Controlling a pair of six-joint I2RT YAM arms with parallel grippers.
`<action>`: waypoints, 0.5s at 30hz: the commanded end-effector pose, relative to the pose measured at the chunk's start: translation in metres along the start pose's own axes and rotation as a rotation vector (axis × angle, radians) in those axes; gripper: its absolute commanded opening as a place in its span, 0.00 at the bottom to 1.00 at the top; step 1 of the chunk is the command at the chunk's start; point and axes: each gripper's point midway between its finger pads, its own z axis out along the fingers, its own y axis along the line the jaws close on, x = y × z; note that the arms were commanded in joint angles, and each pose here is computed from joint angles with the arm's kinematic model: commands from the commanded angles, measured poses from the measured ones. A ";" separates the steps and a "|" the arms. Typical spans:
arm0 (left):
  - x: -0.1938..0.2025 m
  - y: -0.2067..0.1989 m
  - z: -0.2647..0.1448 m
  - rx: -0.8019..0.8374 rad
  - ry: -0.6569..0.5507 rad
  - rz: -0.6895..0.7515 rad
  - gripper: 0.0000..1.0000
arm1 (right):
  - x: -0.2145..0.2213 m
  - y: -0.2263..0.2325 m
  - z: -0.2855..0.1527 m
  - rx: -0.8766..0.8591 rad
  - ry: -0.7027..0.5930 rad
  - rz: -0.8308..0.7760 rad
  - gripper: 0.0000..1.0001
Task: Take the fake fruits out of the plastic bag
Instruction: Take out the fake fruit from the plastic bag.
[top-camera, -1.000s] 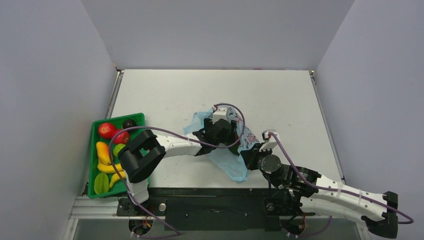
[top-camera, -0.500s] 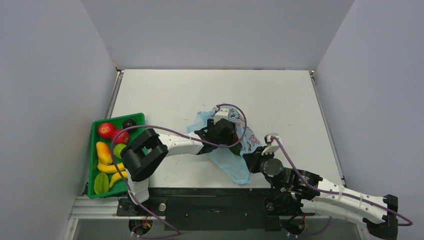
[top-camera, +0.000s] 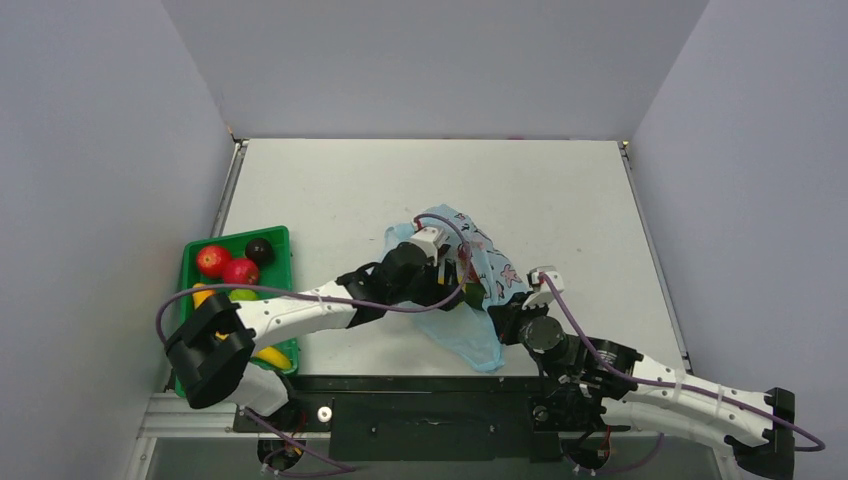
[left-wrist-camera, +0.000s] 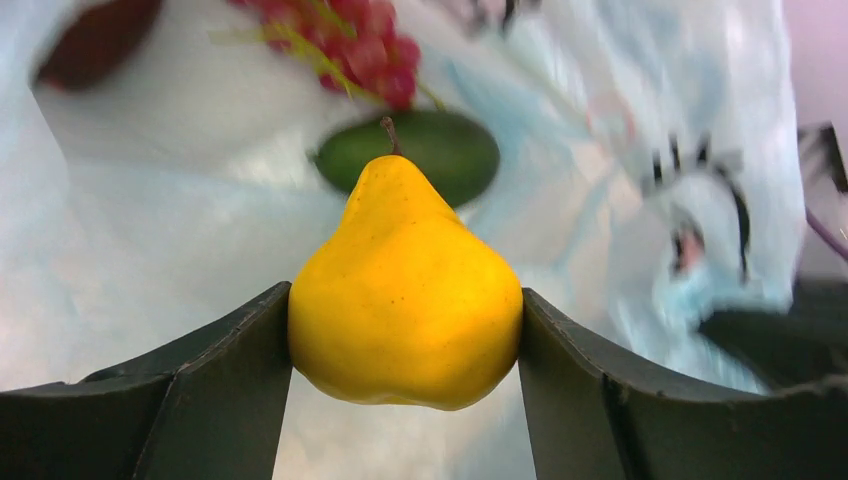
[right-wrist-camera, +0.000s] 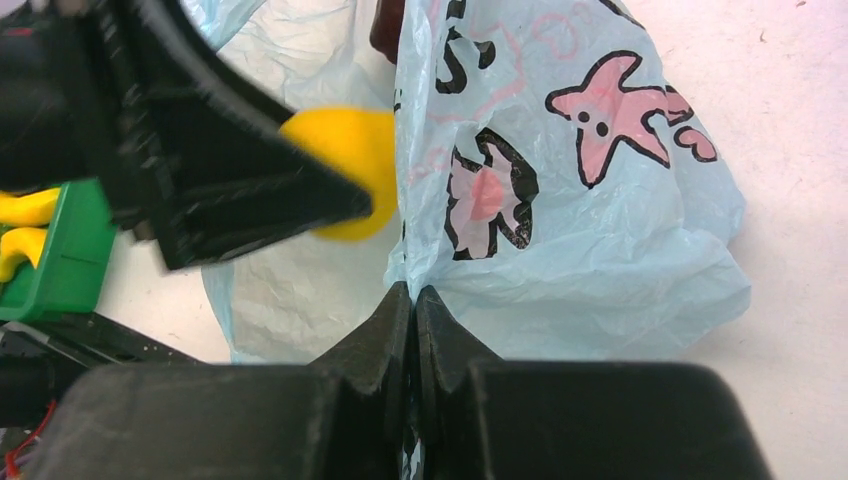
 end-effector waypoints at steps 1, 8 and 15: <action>0.021 -0.021 -0.038 0.171 0.091 -0.055 0.00 | -0.012 -0.002 0.004 0.027 -0.039 0.000 0.00; 0.014 0.003 -0.105 0.148 0.074 -0.115 0.00 | -0.011 -0.001 0.007 0.022 -0.027 0.009 0.00; -0.025 0.054 -0.178 -0.016 -0.015 -0.067 0.00 | -0.011 0.000 0.008 0.013 -0.023 0.012 0.00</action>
